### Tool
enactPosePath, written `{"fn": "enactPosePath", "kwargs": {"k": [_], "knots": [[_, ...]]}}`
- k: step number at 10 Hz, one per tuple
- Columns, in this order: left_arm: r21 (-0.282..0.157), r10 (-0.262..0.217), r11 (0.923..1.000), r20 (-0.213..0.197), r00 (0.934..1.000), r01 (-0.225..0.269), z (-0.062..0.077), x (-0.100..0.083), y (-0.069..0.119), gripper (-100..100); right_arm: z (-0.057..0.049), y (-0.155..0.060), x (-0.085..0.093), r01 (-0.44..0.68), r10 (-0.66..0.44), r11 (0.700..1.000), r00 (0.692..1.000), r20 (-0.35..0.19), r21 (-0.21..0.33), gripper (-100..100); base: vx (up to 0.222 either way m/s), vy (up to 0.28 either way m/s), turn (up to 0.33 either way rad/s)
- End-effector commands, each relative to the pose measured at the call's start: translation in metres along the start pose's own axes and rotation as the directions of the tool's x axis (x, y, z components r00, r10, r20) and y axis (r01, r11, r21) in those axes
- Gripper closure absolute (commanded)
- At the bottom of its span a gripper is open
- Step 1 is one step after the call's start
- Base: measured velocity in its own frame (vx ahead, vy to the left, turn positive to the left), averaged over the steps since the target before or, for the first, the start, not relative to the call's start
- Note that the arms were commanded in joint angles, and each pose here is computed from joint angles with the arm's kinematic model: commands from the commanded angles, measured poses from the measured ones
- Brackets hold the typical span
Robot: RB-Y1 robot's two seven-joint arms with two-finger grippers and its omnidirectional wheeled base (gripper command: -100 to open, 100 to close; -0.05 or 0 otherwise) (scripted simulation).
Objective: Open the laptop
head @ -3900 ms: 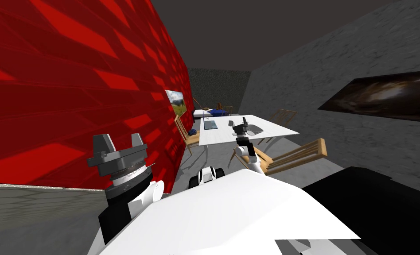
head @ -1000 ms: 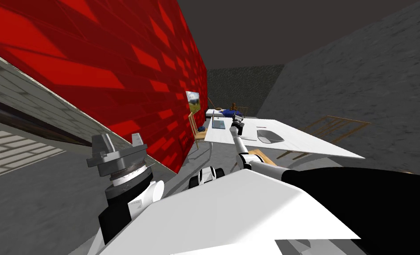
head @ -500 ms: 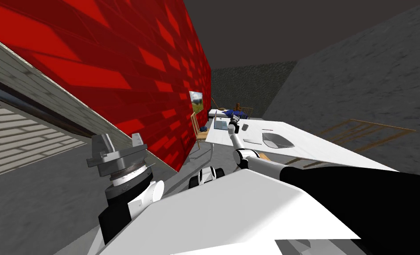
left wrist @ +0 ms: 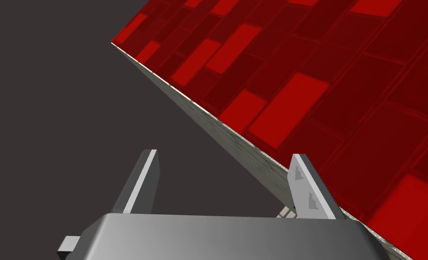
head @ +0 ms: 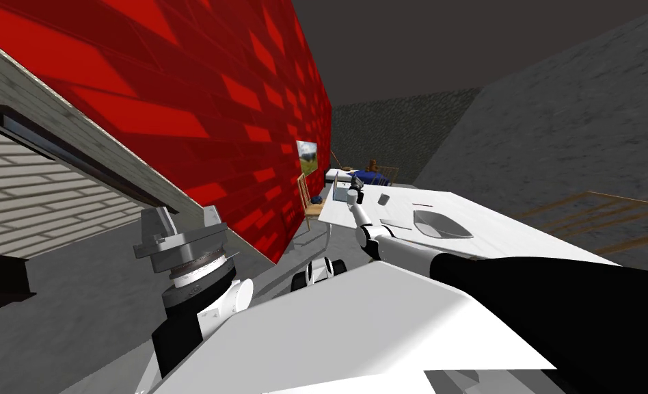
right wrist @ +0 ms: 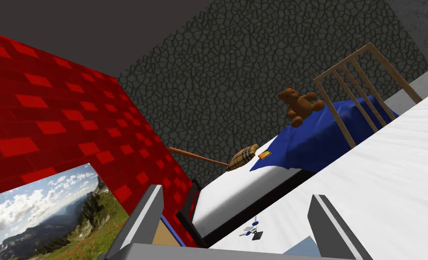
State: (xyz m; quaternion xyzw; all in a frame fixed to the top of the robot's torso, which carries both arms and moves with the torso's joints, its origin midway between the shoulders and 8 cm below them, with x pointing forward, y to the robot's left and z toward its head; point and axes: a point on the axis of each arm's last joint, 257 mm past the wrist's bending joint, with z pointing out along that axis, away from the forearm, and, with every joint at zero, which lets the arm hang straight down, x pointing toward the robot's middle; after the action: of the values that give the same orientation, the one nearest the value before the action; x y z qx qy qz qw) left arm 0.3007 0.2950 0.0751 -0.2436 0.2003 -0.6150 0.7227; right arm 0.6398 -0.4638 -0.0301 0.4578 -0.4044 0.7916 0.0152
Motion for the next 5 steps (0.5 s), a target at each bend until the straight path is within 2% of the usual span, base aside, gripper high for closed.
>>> {"fn": "enactPosePath", "kwargs": {"k": [1, 2, 3, 5], "knots": [[0.0, 0.0, 1.0, 0.0, 1.0, 0.0, 0.0, 0.0, 0.0, 0, -0.008, -0.016, -0.032, -0.117, 0.12, 0.992, 0.99, 0.068, -0.045, -100, 0.052, -0.074, 0.175], [0.0, 0.0, 1.0, 0.0, 1.0, 0.0, 0.0, 0.0, 0.0, 0, -0.013, -0.024, -0.045, -0.156, 0.161, 0.986, 0.982, 0.094, -0.061, -100, 0.06, -0.083, 0.139], [0.0, 0.0, 1.0, 0.0, 1.0, 0.0, 0.0, 0.0, 0.0, 0, -0.013, -0.024, -0.046, -0.155, 0.161, 0.986, 0.982, 0.095, -0.061, -100, 0.038, -0.054, 0.046], [0.0, 0.0, 1.0, 0.0, 1.0, 0.0, 0.0, 0.0, 0.0, 0, -0.027, -0.041, -0.073, -0.218, 0.23, 0.971, 0.962, 0.148, -0.093, -100, 0.03, -0.042, 0.088]]}}
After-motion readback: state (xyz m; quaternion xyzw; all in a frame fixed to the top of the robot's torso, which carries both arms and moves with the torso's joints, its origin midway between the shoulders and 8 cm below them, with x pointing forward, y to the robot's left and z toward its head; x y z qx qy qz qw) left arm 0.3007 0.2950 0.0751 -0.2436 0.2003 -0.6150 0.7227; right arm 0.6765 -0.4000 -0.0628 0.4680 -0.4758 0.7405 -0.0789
